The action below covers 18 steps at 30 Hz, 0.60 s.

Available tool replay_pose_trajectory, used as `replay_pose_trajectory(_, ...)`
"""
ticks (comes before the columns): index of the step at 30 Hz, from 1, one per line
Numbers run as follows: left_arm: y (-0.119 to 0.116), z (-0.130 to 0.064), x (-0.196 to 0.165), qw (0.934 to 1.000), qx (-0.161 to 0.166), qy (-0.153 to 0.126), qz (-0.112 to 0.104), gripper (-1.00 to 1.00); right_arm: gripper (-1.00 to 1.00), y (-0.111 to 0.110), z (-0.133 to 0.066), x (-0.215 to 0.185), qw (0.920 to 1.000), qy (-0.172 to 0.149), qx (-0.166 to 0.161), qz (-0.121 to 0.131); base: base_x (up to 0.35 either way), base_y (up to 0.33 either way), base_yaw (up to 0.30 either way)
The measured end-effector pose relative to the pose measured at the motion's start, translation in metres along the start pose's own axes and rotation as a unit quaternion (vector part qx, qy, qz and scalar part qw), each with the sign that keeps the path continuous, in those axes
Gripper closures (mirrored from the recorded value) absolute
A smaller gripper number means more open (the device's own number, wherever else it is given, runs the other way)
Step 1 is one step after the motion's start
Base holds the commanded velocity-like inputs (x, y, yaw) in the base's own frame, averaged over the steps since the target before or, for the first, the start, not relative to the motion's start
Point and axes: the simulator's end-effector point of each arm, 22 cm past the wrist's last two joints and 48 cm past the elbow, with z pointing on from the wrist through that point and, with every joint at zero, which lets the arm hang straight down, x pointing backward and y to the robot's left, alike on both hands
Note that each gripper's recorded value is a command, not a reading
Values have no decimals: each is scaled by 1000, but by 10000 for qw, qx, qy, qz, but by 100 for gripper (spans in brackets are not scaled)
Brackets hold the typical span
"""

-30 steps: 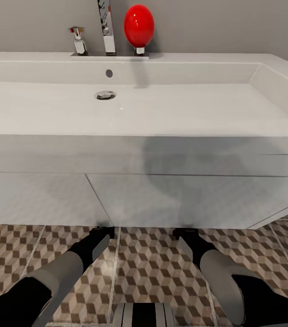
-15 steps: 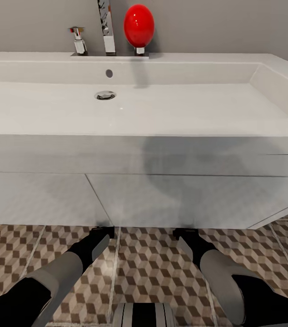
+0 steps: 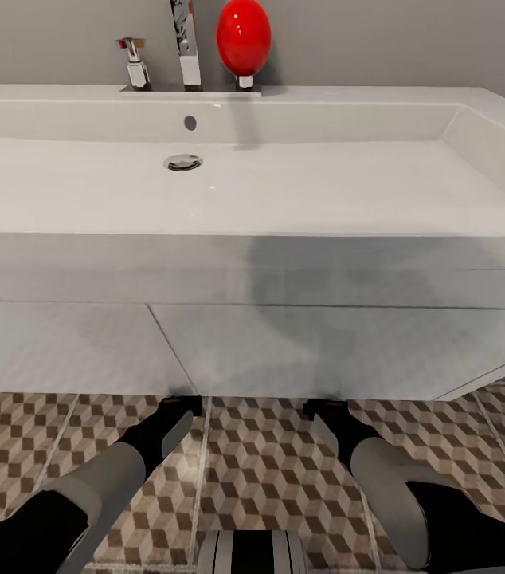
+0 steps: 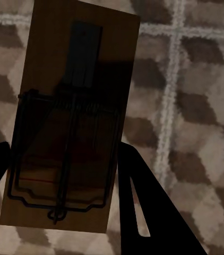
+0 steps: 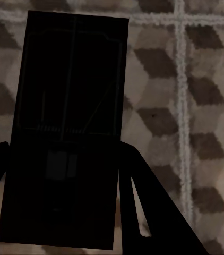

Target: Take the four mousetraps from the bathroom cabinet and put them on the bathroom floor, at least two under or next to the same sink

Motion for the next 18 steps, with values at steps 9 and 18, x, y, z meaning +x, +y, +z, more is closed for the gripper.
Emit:
replay_pose_trajectory(9,-5,1,-1,10000,50,-29,-15,100,100,2,3,5,10000,43,-7,1,0,0,0)
replay_pose_trajectory(18,-7,3,-1,10000,74,-37,-7,100,100,1,6,9,10000,84,-2,-2,0,0,0)
